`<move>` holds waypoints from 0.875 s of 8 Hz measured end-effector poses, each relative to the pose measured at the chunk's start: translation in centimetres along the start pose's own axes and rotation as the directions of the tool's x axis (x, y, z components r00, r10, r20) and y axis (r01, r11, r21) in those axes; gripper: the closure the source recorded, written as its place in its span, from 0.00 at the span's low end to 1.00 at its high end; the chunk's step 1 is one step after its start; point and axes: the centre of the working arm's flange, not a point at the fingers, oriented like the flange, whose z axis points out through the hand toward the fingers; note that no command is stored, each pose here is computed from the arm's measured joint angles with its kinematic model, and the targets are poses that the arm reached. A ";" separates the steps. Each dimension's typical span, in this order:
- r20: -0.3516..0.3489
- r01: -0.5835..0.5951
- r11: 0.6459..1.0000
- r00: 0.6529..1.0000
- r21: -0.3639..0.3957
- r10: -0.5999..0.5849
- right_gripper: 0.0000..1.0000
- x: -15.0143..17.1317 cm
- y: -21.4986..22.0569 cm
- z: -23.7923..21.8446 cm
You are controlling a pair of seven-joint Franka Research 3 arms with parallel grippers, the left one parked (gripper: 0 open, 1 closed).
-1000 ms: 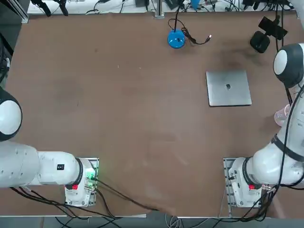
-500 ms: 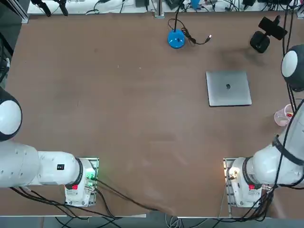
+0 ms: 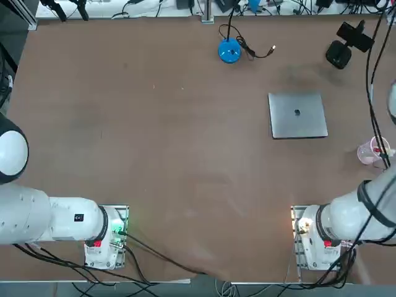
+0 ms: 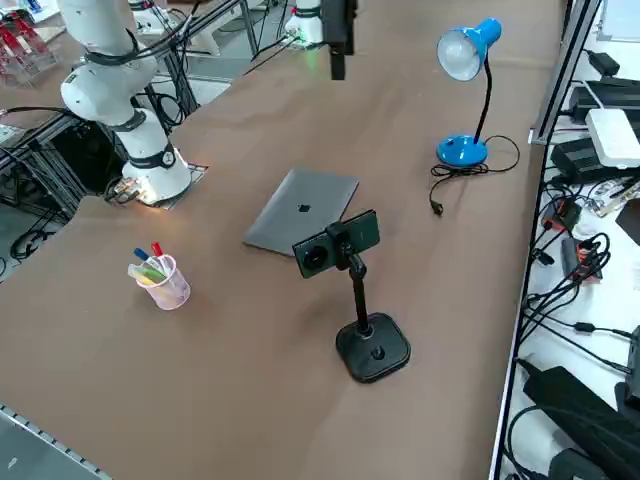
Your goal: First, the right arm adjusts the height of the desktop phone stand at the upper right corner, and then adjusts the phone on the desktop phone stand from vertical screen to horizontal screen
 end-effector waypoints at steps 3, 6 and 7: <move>0.013 -0.031 0.999 0.999 0.024 0.031 0.00 -7.0 -2.3 -0.8; 0.014 -0.034 0.999 0.999 0.035 0.034 0.00 -11.2 -2.8 -0.6; 0.012 -0.036 0.999 0.999 0.035 0.035 0.00 -11.4 -2.9 -0.7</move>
